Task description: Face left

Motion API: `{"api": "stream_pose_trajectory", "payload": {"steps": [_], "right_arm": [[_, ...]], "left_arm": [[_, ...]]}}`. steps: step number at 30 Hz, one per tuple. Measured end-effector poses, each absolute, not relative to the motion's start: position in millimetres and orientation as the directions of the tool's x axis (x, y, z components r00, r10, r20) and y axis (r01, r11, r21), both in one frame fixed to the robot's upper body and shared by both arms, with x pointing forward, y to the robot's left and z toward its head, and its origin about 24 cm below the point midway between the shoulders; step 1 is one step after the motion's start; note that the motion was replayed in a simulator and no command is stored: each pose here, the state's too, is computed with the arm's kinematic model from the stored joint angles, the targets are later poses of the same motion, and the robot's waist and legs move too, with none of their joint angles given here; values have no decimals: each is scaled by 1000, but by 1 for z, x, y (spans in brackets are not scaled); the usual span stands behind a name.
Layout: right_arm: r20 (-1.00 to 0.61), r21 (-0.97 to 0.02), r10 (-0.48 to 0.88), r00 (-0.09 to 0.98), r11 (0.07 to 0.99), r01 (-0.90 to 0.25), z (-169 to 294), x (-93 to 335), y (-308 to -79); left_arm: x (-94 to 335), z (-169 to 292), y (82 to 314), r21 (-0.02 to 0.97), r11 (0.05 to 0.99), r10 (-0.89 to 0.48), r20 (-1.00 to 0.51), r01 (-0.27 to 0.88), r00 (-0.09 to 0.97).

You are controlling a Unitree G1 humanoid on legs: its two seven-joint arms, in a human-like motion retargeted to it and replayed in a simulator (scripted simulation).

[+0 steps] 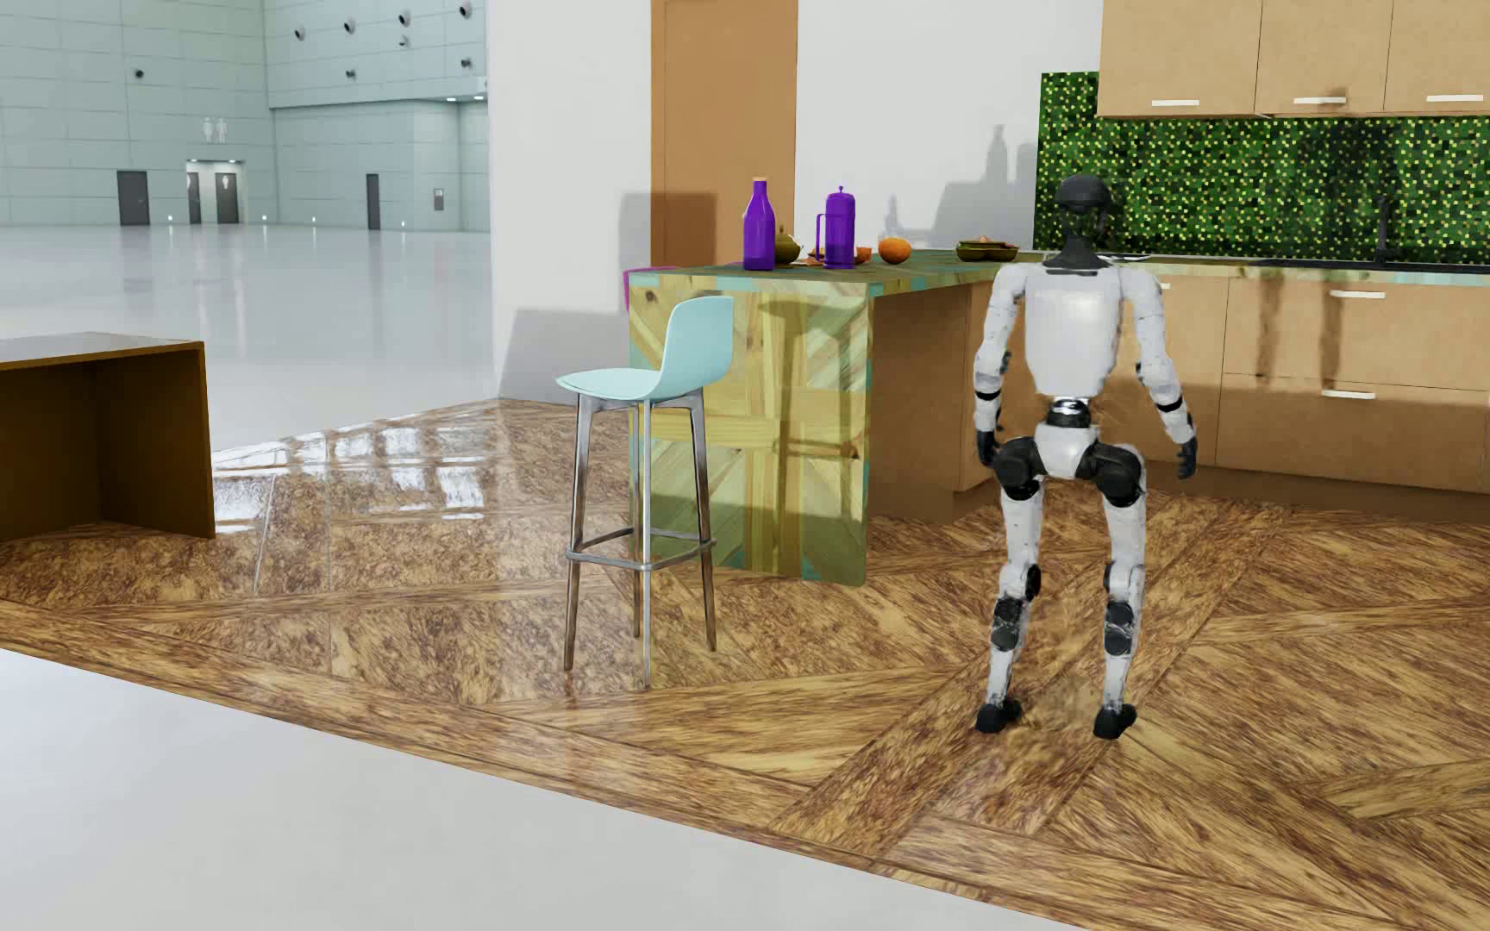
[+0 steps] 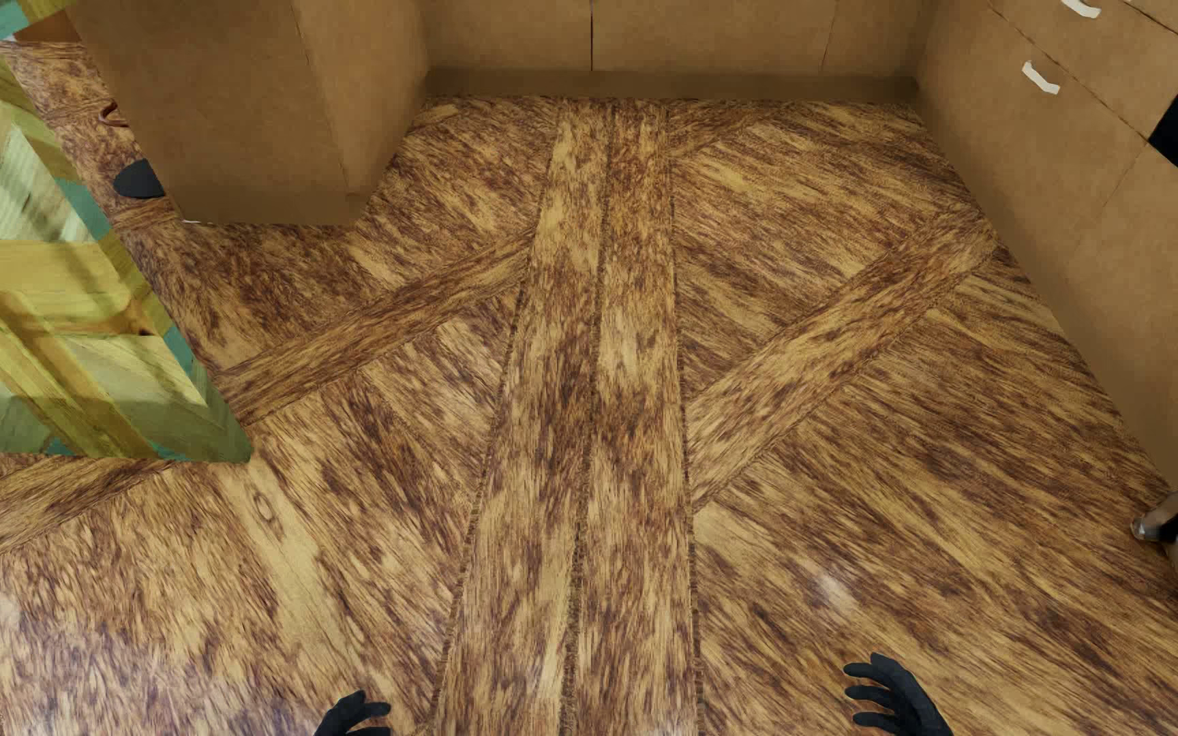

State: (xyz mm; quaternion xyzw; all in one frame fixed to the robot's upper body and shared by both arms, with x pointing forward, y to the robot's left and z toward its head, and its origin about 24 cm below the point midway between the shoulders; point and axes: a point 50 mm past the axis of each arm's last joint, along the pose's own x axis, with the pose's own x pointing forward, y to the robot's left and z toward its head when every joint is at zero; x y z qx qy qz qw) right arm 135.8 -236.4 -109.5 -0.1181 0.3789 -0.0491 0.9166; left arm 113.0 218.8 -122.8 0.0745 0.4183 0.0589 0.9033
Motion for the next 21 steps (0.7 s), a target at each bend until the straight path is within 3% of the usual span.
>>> {"api": "stream_pose_trajectory", "payload": {"steps": [1,2,3,6,8,10,13,14,16,18,21], "right_arm": [[-731,-220,-153,665,975,-18,-121,126,-217],[-748,-190,-117,653,981,-43,-123,128,-198],[-743,-194,-106,661,979,-61,-122,133,-194],[-690,-240,-115,715,968,-75,-112,146,-205],[-682,-235,-94,725,967,-95,-112,147,-200],[-714,-212,-66,697,969,-125,-118,138,-189],[-727,-241,-96,680,963,-122,-115,146,-206],[-718,-232,-79,692,964,-131,-112,150,-199],[-715,-190,-67,696,977,-101,-116,145,-185],[-702,-214,-86,707,972,-95,-113,146,-201],[-694,-179,-81,715,982,-62,-111,145,-207]], "left_arm": [[102,-132,206,145,989,134,-787,-30,602],[85,-138,214,158,987,127,-828,9,547],[72,-141,217,157,988,132,-858,10,497],[74,-143,203,93,996,82,-888,3,452],[81,-145,206,65,997,75,-898,-38,434],[88,-144,199,77,997,77,-886,-20,457],[100,-137,204,134,990,97,-847,35,522],[98,-136,216,157,987,121,-845,25,521],[96,-137,212,165,986,121,-841,36,528],[95,-139,198,129,991,93,-840,29,534],[109,-136,197,81,997,69,-835,-2,545]]}}
